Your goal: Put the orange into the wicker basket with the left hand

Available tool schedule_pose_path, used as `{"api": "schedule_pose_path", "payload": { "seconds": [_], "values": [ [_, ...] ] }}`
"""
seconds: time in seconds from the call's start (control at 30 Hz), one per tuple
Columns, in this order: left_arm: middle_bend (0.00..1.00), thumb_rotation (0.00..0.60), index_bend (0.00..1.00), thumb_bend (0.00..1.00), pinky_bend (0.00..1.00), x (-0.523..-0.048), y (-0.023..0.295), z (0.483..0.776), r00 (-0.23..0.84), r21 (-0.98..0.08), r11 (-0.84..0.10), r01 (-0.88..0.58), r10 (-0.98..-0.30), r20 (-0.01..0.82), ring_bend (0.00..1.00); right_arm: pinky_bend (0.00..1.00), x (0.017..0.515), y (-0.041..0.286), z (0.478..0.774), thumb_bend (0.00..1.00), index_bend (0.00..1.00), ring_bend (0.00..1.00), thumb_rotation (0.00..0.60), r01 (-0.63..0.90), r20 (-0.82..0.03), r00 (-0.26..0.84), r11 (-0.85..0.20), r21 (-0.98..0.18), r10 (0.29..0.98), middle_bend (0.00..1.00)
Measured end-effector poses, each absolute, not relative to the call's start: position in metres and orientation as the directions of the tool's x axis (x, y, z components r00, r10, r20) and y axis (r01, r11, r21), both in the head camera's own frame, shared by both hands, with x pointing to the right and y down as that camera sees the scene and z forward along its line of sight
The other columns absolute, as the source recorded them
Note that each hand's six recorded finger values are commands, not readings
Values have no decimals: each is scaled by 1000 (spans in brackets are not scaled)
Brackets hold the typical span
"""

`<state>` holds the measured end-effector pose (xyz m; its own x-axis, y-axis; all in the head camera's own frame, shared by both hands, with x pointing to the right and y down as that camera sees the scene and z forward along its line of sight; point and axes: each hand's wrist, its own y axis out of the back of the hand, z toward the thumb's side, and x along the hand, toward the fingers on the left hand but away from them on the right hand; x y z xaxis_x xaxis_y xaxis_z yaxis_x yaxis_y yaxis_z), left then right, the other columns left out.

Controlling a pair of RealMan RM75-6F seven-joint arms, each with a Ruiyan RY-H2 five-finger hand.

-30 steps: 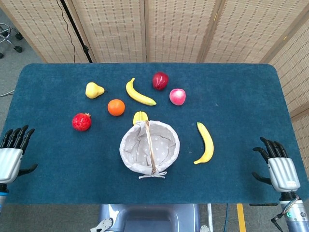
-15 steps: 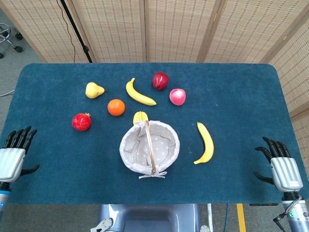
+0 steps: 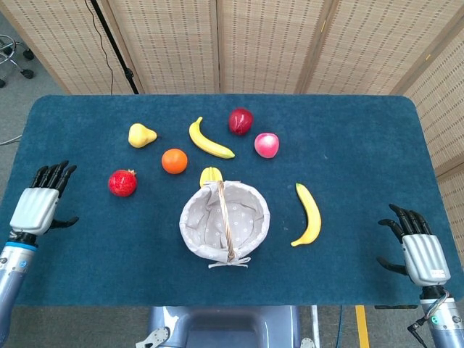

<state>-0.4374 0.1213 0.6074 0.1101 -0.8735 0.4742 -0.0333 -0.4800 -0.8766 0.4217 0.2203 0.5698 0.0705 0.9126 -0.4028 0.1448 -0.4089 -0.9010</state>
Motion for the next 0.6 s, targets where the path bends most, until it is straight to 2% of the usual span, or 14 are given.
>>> {"api": "schedule_pose_path", "payload": {
  "seconds": [0.33,0.6],
  "values": [
    [0,600,0,0,15,-412,80,635,151,-859,-511,-43,-853,500,0,100,423,224,564,159,298,125,600,175,-401,83,-409,-895,912,108],
    [0,600,0,0,18,-367,59,657,231,-841,-538,-53,-826,514,0,100,420,224,564,159,302,128,600,189,-403,95,-414,-890,910,109]
  ]
}}
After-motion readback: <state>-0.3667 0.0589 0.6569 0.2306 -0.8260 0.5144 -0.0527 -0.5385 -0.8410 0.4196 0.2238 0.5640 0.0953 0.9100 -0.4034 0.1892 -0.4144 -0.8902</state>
